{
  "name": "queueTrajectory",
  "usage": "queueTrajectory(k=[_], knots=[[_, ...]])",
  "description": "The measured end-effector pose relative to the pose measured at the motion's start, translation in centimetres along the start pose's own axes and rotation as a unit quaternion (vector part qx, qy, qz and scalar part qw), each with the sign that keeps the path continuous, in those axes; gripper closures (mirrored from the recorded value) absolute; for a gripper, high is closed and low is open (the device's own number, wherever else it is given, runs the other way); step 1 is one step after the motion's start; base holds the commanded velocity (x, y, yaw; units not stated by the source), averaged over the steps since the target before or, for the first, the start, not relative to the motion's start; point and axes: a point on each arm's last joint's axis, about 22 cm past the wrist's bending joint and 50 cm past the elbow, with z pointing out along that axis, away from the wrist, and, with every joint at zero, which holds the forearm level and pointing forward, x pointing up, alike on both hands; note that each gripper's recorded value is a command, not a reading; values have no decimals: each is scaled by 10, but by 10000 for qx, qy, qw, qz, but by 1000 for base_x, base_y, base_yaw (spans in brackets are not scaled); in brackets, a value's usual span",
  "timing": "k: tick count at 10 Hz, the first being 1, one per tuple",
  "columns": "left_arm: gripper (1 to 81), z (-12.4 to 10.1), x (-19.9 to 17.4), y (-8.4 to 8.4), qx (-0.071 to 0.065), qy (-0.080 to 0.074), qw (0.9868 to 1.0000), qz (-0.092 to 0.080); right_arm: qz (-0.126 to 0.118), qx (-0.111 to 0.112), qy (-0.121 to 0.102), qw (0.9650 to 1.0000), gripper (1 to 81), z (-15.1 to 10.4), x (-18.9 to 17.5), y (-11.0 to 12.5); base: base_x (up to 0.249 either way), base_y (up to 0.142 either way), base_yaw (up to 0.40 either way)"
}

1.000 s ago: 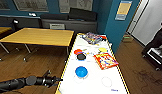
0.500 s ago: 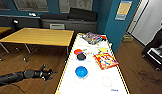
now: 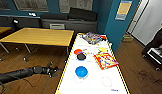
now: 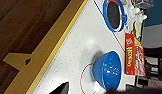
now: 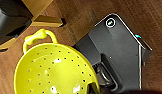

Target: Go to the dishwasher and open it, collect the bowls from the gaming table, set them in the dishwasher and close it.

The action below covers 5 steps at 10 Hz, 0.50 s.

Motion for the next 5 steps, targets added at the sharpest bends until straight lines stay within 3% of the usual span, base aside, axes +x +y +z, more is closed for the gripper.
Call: queueTrajectory(k=[2, 3, 5], knots=[[10, 23, -13, 12, -9, -170, 9998, 139, 11, 93, -42, 9999, 811, 11, -5, -9, 0, 0, 0], [10, 31, -14, 14, 10, -203, 9997, 129, 15, 100, -44, 9999, 811, 12, -6, -10, 0, 0, 0], [10, 39, -3, 7, 119, -89, 9999, -54, 7, 71, -33, 10000, 811, 12, -4, -7, 0, 0, 0]])
